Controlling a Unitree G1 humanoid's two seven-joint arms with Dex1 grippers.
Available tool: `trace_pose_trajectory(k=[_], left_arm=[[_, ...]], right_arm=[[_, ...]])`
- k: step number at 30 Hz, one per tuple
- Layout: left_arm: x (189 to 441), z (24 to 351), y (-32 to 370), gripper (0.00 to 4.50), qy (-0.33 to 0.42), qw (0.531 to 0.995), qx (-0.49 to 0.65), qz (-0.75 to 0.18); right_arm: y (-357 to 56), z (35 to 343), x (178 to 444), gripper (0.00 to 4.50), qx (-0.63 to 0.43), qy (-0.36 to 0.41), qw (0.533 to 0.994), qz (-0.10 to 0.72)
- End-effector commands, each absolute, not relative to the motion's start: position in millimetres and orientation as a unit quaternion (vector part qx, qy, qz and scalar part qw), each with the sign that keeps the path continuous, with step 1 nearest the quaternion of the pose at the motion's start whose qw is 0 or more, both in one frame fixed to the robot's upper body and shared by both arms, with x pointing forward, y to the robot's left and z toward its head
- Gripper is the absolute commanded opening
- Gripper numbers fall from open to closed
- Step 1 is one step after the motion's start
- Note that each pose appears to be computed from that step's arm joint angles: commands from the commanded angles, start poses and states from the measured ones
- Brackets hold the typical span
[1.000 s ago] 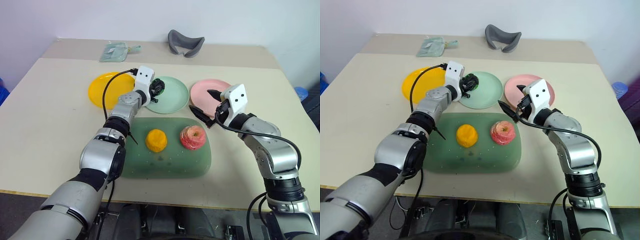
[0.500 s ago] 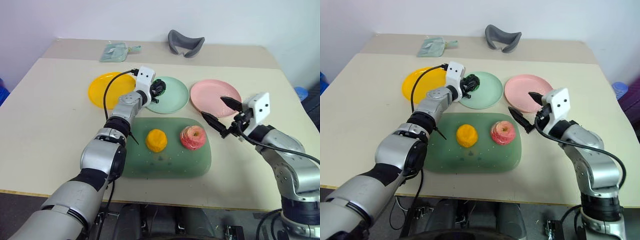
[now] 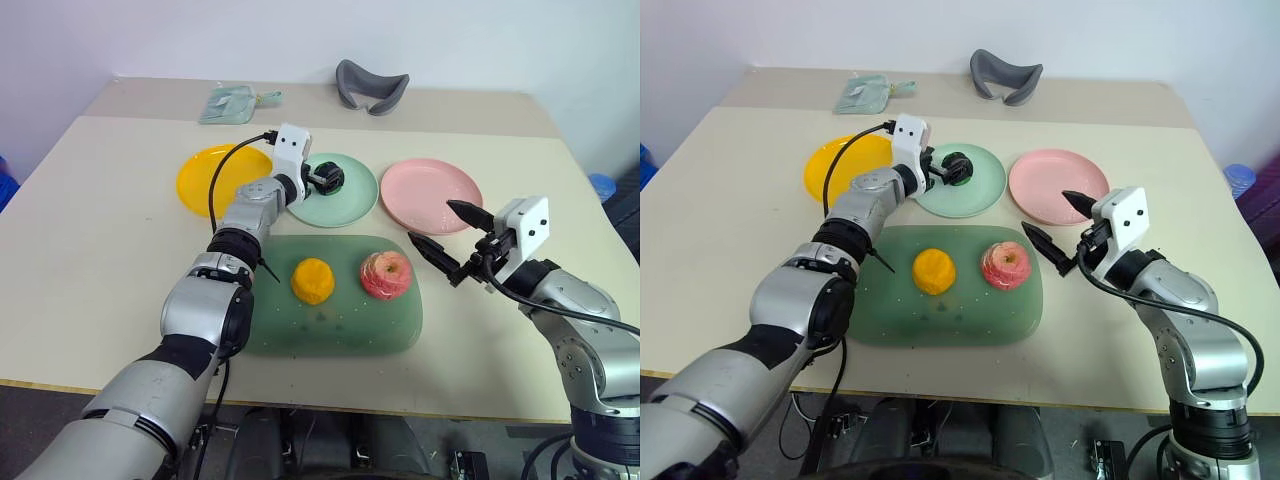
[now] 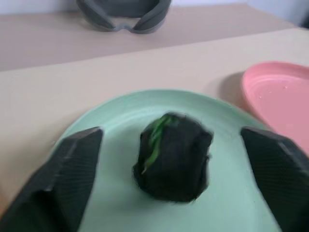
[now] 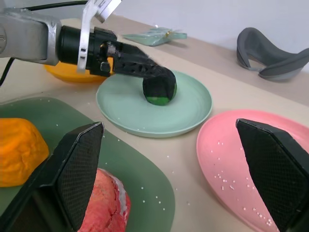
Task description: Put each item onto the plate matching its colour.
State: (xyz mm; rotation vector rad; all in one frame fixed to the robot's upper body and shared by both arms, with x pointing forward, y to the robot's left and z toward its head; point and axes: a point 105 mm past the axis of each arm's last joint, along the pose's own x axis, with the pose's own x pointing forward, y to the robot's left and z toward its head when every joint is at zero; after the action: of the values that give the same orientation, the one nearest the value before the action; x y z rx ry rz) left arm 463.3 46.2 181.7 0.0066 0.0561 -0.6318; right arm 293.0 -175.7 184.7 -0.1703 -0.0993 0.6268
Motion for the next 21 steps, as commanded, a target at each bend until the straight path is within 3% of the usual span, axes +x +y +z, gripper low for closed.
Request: trace_pose_trajectory(k=[1, 5, 9, 13, 21], left_arm=[[453, 206, 50, 4.48, -0.025, 0.936, 0.008, -0.351], [418, 205, 62, 4.48, -0.032, 0.903, 0.018, -0.429], [361, 195, 82, 4.48, -0.019, 0.839, 0.067, -0.54], [324, 187, 110, 4.48, 0.021, 0.794, 0.1, -0.6], [302, 181, 117, 4.48, 0.055, 0.744, 0.126, -0.654]], right_arm=[[-165, 198, 289, 4.5, -0.089, -0.082, 0.938, 0.324], [-162, 193, 288, 4.5, -0.083, -0.078, 0.937, 0.331], [-167, 189, 276, 4.5, -0.08, -0.07, 0.932, 0.347], [-178, 177, 242, 4.5, -0.086, -0.042, 0.918, 0.386], [-179, 172, 193, 4.5, -0.099, -0.027, 0.894, 0.437]])
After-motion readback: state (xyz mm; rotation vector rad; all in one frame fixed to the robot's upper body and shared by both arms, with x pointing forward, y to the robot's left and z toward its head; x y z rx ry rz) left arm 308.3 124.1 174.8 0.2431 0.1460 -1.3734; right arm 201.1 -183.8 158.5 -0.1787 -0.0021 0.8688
